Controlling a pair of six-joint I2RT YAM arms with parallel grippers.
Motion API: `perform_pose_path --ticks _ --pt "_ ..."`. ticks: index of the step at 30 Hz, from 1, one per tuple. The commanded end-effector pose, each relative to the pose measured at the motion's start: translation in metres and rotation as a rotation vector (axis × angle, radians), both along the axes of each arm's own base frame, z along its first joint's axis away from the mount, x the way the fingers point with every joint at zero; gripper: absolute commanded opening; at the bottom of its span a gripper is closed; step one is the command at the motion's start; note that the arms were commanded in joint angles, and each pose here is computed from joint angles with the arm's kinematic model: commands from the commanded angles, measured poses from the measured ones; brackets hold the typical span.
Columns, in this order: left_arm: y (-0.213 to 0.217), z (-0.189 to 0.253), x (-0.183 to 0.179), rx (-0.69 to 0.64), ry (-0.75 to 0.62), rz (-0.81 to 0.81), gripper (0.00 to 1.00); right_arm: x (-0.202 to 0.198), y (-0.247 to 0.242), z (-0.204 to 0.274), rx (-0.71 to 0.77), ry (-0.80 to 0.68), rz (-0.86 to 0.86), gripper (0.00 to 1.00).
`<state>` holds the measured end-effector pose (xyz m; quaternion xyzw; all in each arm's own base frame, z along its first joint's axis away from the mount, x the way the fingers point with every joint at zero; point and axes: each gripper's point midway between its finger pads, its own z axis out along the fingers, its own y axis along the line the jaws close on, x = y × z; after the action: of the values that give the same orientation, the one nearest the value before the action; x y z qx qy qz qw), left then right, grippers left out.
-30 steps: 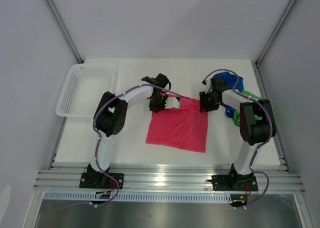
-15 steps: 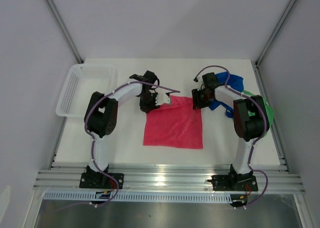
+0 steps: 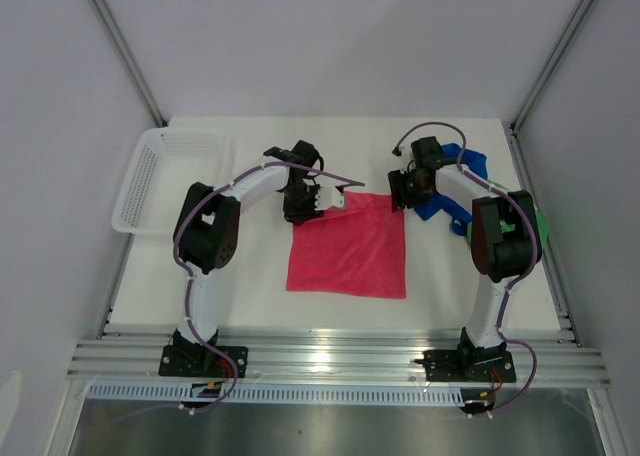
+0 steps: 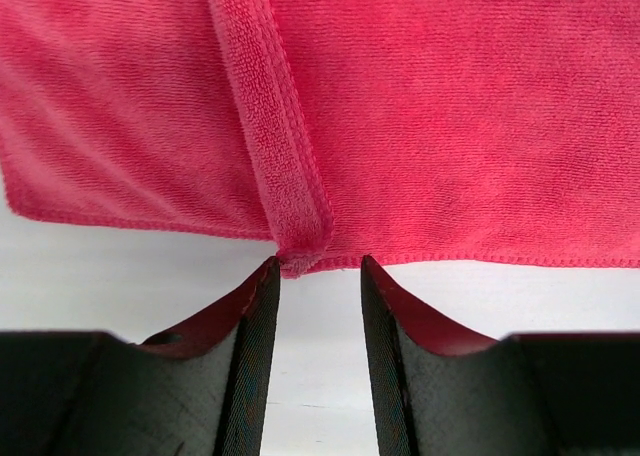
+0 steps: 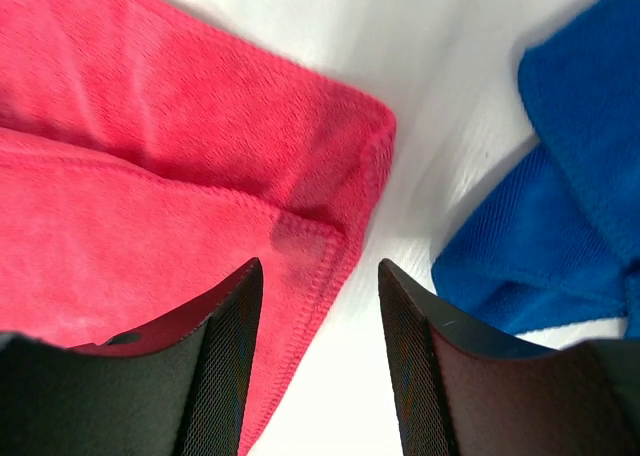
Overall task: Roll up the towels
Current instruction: Fold the towel
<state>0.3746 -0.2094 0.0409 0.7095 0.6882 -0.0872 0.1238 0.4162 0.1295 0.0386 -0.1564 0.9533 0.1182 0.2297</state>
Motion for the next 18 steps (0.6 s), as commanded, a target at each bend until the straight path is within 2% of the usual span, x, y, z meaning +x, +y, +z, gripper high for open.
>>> perform_pose_path --ticks 1,6,15,18 --pt "-0.007 0.004 -0.007 -0.014 0.023 -0.060 0.42 0.020 0.009 0.020 0.022 -0.074 0.037 0.53" --pt "-0.003 0.005 -0.015 -0.008 0.046 -0.081 0.42 0.030 0.014 0.020 0.033 -0.080 0.049 0.50" --pt "-0.008 -0.003 -0.001 -0.005 0.008 -0.055 0.41 0.028 0.019 0.000 0.025 -0.035 0.068 0.44" --pt "-0.009 -0.005 0.001 0.003 0.004 -0.042 0.35 0.029 0.019 -0.004 0.021 -0.029 0.064 0.43"
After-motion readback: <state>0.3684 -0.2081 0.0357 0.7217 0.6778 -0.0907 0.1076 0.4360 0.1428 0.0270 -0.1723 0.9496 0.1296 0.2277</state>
